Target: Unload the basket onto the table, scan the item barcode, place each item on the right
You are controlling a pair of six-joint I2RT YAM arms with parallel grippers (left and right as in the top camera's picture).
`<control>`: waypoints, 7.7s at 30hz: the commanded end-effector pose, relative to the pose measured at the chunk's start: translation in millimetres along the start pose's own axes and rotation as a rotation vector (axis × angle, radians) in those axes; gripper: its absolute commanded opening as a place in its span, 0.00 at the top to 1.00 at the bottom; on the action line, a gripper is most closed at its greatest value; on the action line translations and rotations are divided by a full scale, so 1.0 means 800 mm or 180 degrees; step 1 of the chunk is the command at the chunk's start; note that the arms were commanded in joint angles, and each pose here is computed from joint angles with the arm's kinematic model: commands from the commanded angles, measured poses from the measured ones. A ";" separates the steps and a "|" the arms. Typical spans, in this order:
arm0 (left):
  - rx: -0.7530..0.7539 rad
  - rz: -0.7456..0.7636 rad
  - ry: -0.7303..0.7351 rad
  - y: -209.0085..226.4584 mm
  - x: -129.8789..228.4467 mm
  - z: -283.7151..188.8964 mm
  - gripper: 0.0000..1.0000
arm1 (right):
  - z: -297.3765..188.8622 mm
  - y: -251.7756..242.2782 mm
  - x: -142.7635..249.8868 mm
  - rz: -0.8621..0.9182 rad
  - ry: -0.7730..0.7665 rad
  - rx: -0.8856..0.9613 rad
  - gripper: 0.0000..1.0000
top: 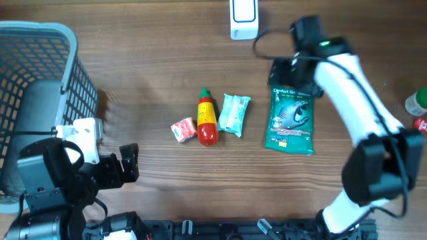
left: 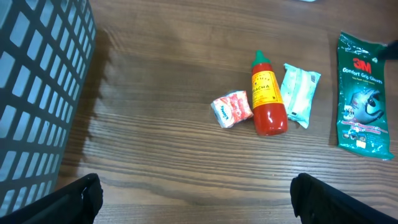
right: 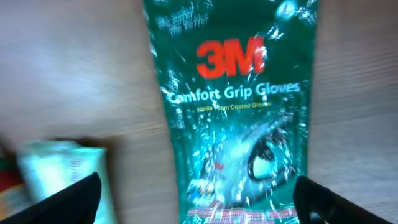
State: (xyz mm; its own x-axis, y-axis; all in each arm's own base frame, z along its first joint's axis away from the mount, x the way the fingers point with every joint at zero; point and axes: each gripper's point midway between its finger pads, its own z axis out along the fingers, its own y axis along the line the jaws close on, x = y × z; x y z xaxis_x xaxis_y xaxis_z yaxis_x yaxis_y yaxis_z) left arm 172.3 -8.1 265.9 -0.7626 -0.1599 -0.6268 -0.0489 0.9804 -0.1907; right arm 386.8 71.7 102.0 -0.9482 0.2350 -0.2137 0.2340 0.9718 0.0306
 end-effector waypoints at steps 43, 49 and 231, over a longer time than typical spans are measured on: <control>0.0038 0.0068 -0.0040 -0.003 -0.001 -0.003 0.00 | -0.227 0.181 0.140 -0.1032 0.1294 -0.5267 0.95; 0.0038 0.0068 -0.0040 -0.003 -0.001 -0.003 0.00 | -0.230 0.188 0.155 -0.0237 0.2293 -0.4901 0.95; 0.0026 -0.0673 0.0488 0.009 0.031 0.026 0.00 | -0.262 0.147 0.180 -0.2881 -0.1004 -0.2563 0.95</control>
State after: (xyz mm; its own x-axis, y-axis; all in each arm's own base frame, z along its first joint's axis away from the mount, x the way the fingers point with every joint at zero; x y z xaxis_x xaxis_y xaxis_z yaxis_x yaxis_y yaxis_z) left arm 175.8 -27.1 237.7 -0.8504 -0.2924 -0.4374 -0.1067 0.9099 -0.4008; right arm 217.2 235.6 286.2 -0.6195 -0.4024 -0.6740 -0.7717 0.4697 0.4288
